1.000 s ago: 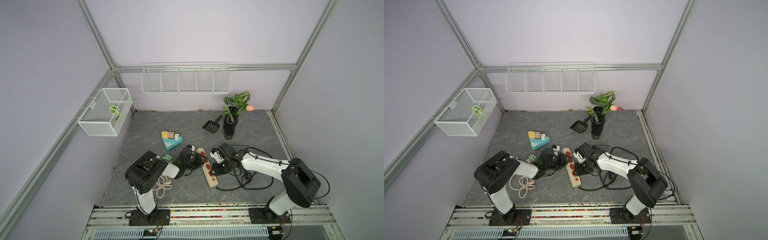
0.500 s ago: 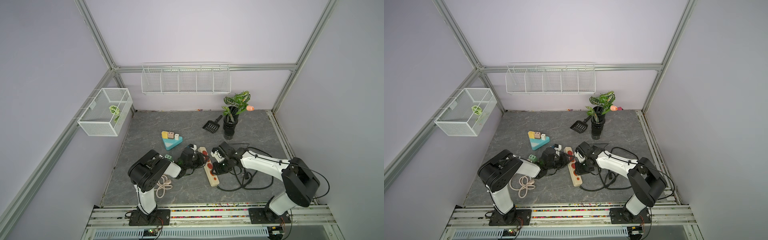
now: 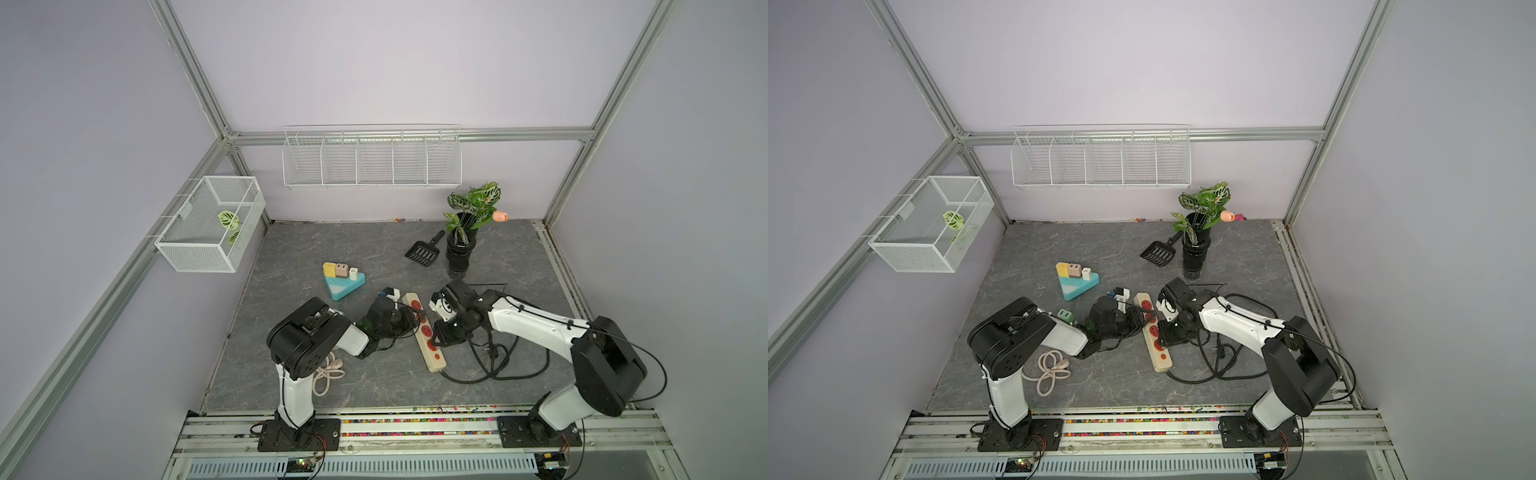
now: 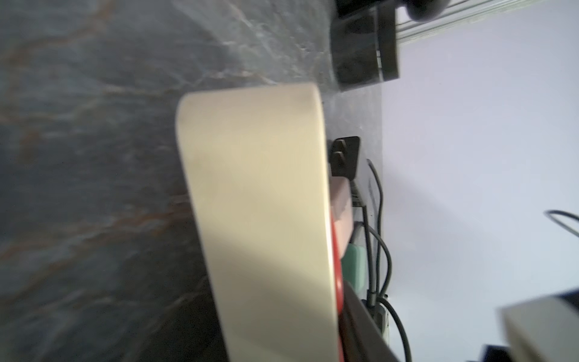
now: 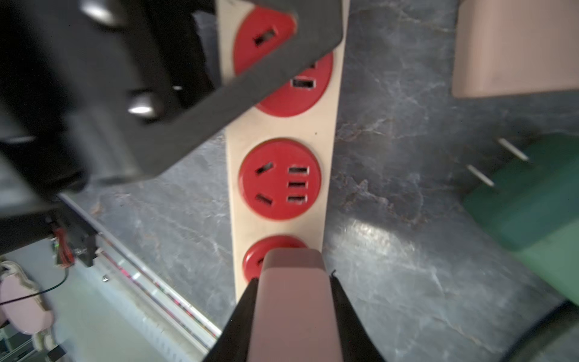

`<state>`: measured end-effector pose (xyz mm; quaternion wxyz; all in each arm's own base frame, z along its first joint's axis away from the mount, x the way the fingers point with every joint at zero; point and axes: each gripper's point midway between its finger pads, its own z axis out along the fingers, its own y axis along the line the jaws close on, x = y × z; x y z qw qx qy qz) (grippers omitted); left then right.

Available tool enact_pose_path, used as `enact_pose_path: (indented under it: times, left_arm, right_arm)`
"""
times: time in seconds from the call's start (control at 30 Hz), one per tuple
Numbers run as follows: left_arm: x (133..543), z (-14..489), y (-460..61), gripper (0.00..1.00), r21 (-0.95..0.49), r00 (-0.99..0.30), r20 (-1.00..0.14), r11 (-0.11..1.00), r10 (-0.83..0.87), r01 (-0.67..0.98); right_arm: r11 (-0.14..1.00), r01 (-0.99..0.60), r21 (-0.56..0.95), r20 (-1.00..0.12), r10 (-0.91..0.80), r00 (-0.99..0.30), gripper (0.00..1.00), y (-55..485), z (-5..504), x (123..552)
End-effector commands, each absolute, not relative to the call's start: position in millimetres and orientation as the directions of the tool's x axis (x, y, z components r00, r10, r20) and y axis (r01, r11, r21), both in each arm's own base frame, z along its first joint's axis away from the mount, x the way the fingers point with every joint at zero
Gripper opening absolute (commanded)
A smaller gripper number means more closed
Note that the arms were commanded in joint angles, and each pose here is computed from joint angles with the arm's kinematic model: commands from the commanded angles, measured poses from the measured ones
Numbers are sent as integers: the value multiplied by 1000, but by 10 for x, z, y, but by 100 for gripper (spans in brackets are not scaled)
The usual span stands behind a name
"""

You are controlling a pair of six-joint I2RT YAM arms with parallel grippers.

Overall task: Pull the plug off the socket
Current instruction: Remove the plug from the socket, then place the socket at the center of the board.

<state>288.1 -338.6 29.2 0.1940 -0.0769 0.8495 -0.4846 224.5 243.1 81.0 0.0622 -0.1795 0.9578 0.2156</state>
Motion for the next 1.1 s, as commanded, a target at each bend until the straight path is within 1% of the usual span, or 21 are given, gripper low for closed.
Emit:
enact_pose_path:
  times: [0.0, 0.23, 0.4, 0.53, 0.63, 0.67, 0.77, 0.87, 0.97, 1.07]
  left_arm:
    - [2321, -985, -2427, 0, -457, -961, -243, 890, -130, -5]
    - [2308, -1010, -2465, 0, -468, -965, -235, 884, -112, 11]
    - [2352, -883, -2576, 0, -515, -964, -238, 857, -119, 21]
    - [2426, -701, -2719, 0, -565, -961, -248, 824, -123, 40]
    - [2508, -529, -2850, 0, -601, -957, -262, 797, -121, 64]
    - [2544, -464, -2901, 3, -613, -956, -266, 787, -119, 72]
    - [2648, -275, -3037, 20, -640, -953, -278, 763, -122, 89]
    - [2754, -88, -3142, 31, -654, -947, -297, 749, -120, 110]
    - [2868, 79, -3183, 39, -646, -935, -332, 753, -128, 126]
    - [2963, 230, -3209, 43, -630, -922, -365, 763, -128, 144]
  right_arm:
    - [809, -434, 396, -345, -307, -887, 0, 2433, 1353, 2427]
    - [832, -409, 374, -323, -296, -899, 0, 2332, 1286, 2528]
    - [853, -370, 367, -399, -215, -892, 0, 2268, 1321, 2660]
    - [883, -340, 324, -413, -191, -890, 0, 2152, 1295, 2713]
    - [887, -329, 324, -430, -172, -886, 0, 2104, 1295, 2729]
    - [888, -326, 324, -440, -163, -883, 0, 2085, 1303, 2733]
    - [892, -317, 323, -466, -142, -873, 0, 2046, 1350, 2743]
    - [890, -314, 331, -474, -131, -871, 0, 2045, 1381, 2734]
    - [886, -312, 342, -487, -116, -866, 0, 2048, 1401, 2731]
    - [894, -301, 333, -498, -104, -861, 0, 2018, 1424, 2746]
